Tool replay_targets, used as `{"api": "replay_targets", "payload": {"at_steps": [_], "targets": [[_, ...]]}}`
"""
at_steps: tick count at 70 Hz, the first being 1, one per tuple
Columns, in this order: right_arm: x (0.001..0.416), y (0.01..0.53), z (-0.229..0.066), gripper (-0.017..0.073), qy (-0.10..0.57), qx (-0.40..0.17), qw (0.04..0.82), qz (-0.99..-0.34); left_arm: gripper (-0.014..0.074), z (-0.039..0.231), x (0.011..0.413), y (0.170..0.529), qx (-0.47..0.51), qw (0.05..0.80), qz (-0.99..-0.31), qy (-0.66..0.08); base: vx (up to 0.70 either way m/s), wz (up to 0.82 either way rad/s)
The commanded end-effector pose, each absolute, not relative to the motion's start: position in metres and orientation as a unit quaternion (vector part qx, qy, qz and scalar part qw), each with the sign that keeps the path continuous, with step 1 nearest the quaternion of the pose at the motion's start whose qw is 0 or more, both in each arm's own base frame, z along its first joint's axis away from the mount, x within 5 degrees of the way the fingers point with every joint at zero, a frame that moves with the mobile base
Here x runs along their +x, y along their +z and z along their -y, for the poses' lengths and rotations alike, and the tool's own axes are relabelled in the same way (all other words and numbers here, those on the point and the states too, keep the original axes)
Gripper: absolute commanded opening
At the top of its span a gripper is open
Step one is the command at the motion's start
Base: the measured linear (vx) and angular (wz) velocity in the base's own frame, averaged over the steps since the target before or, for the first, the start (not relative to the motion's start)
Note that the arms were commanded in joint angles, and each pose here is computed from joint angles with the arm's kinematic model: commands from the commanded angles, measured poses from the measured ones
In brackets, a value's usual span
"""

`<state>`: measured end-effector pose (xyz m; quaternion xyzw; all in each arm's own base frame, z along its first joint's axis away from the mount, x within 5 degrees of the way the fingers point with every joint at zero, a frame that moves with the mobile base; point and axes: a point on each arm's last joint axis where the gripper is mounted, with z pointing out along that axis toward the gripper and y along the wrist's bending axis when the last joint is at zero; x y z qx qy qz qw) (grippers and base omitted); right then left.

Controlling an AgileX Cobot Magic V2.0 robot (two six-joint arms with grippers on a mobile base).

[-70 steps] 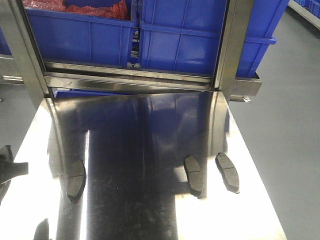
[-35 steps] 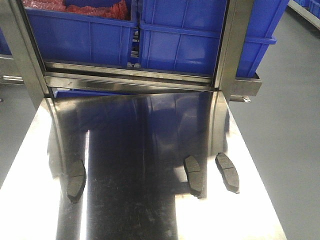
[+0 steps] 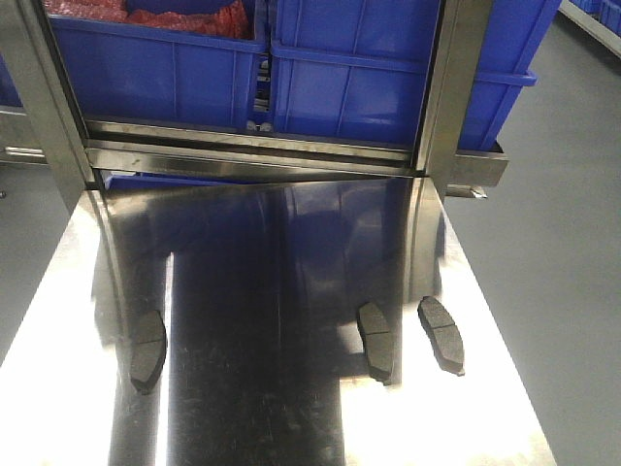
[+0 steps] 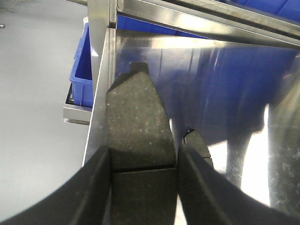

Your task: Move and align brake pads A on conveyor

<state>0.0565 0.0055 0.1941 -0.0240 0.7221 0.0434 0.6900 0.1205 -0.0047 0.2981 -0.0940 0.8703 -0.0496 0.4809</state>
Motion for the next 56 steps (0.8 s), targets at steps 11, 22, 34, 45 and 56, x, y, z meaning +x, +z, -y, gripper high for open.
{"api": "replay_targets", "payload": {"at_steps": [11, 22, 34, 45, 56], "targets": [[0.056, 0.194, -0.005, -0.0008, 0.04, -0.024, 0.715, -0.698, 0.0174, 0.007, 0.124, 0.314, -0.084, 0.526, -0.844, -0.062, 0.0, 0.0], [0.056, 0.194, -0.005, -0.0008, 0.04, -0.024, 0.715, -0.698, 0.0174, 0.007, 0.124, 0.314, -0.084, 0.526, -0.844, -0.062, 0.0, 0.0], [0.056, 0.195, -0.005, -0.0008, 0.04, -0.024, 0.716, -0.697, 0.0174, 0.007, 0.124, 0.314, -0.084, 0.526, -0.844, -0.062, 0.0, 0.0], [0.056, 0.201, -0.005, -0.0007, 0.045, -0.02, 0.726, -0.686, 0.0174, 0.007, 0.124, 0.314, -0.084, 0.526, -0.844, -0.062, 0.0, 0.0], [0.053, 0.232, -0.005, -0.0005, 0.038, -0.025, 0.718, -0.694, 0.0174, 0.007, 0.124, 0.314, -0.084, 0.526, -0.844, -0.062, 0.0, 0.0]]}}
